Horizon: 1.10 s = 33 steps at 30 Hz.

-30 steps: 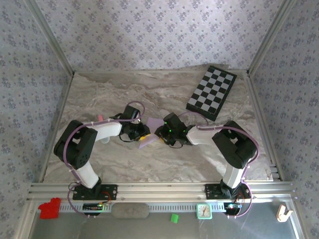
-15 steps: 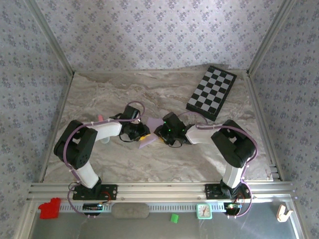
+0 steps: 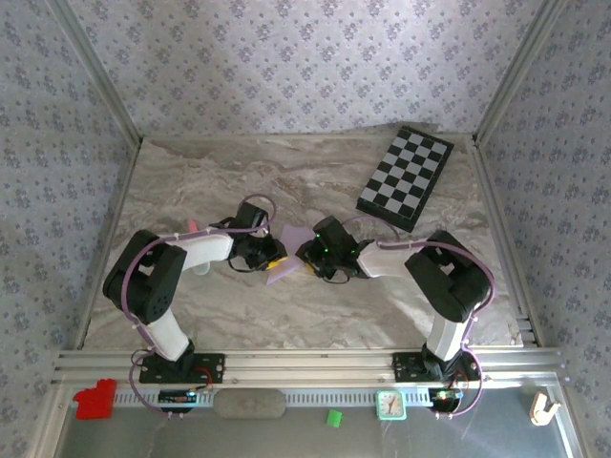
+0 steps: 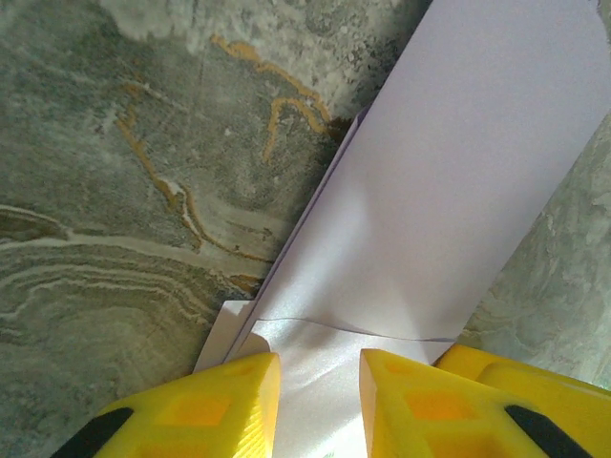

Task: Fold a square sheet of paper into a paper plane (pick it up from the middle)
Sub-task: Fold the wing for the fifth time at the center of the table.

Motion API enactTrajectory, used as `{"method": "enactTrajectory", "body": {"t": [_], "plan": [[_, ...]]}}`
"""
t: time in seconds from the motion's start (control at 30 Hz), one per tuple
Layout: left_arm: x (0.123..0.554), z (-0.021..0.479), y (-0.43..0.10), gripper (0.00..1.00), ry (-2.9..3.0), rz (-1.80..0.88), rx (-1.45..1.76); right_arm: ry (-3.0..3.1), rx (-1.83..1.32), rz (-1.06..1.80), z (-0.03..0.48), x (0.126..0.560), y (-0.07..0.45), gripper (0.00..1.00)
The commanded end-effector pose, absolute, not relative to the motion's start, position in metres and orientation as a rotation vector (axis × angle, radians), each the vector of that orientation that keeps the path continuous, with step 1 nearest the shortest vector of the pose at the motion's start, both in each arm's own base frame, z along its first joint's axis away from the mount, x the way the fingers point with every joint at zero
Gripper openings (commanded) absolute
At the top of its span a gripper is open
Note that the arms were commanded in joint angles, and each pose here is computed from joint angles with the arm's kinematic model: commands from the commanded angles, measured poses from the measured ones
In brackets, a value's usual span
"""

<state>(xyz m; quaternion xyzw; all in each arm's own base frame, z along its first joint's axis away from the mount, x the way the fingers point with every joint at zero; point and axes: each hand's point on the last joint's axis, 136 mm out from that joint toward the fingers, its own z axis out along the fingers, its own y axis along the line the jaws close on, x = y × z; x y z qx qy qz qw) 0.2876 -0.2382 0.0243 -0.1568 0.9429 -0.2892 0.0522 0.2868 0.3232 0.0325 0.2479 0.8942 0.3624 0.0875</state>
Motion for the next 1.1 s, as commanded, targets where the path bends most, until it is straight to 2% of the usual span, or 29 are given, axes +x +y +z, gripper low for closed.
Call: {"method": "enactTrajectory", "body": {"t": [0.0,0.37,0.7,1.07], "plan": [[0.267,0.001,-0.220,0.29,2.964,-0.784,-0.588,2.683,0.760,1.131,0.027,0.284,0.329,0.39],[0.265,-0.004,-0.210,0.32,2.946,-0.928,-0.776,2.607,0.737,1.206,0.040,0.288,0.325,0.40],[0.263,-0.010,-0.207,0.31,2.948,-0.967,-0.842,2.595,0.740,1.086,0.040,0.297,0.297,0.41],[0.262,-0.014,-0.208,0.31,2.947,-1.026,-0.895,2.644,0.689,1.171,0.035,0.293,0.321,0.42]]}}
